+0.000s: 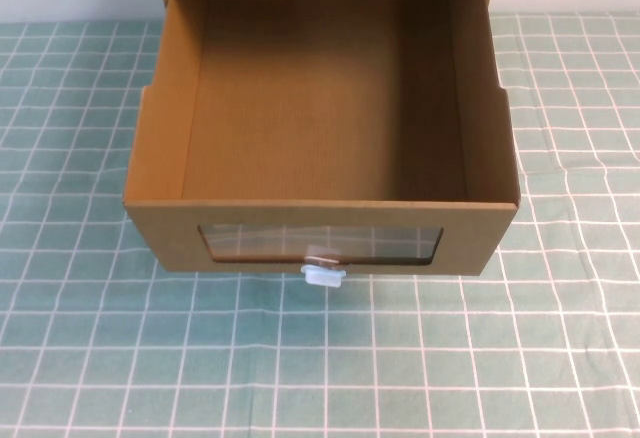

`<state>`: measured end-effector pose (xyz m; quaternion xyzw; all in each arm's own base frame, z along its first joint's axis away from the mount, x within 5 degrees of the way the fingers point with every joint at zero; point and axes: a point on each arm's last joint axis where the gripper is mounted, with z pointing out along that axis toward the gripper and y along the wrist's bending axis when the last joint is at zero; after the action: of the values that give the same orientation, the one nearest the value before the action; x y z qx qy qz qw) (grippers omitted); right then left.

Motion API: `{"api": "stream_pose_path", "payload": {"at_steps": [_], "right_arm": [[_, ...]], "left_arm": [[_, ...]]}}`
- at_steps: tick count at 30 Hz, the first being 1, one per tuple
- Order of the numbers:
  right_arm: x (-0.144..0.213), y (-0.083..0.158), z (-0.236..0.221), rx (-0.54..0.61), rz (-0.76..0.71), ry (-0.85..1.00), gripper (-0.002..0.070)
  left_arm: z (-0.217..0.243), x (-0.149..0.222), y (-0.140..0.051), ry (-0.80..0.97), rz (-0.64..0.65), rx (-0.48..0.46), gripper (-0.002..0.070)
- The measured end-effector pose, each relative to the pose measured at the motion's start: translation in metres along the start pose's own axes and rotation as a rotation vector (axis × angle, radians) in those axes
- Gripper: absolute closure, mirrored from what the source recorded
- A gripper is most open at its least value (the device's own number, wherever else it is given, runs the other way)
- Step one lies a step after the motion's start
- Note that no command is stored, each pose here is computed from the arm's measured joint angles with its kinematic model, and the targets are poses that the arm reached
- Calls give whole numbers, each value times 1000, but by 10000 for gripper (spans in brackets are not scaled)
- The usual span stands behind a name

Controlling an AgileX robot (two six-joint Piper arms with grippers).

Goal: Open the shoe box
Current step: 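Pull the top drawer of the cardboard box fully open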

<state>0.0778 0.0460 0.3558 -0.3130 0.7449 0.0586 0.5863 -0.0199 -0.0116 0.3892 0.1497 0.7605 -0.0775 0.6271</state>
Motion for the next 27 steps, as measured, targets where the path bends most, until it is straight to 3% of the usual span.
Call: {"api": "stream_pose_path", "payload": {"at_steps": [18,23,27], "right_arm": [[0,0,0,-1,2,-2,690],[0,0,0,-2,2,-3,689],[0,0,0,-2,2,-3,689]], "left_arm": [[11,9,1,19,-7,-3,680],[38,32,8,-25,6,-62,680],[56,62,15,-144,104,-158,680]]}}
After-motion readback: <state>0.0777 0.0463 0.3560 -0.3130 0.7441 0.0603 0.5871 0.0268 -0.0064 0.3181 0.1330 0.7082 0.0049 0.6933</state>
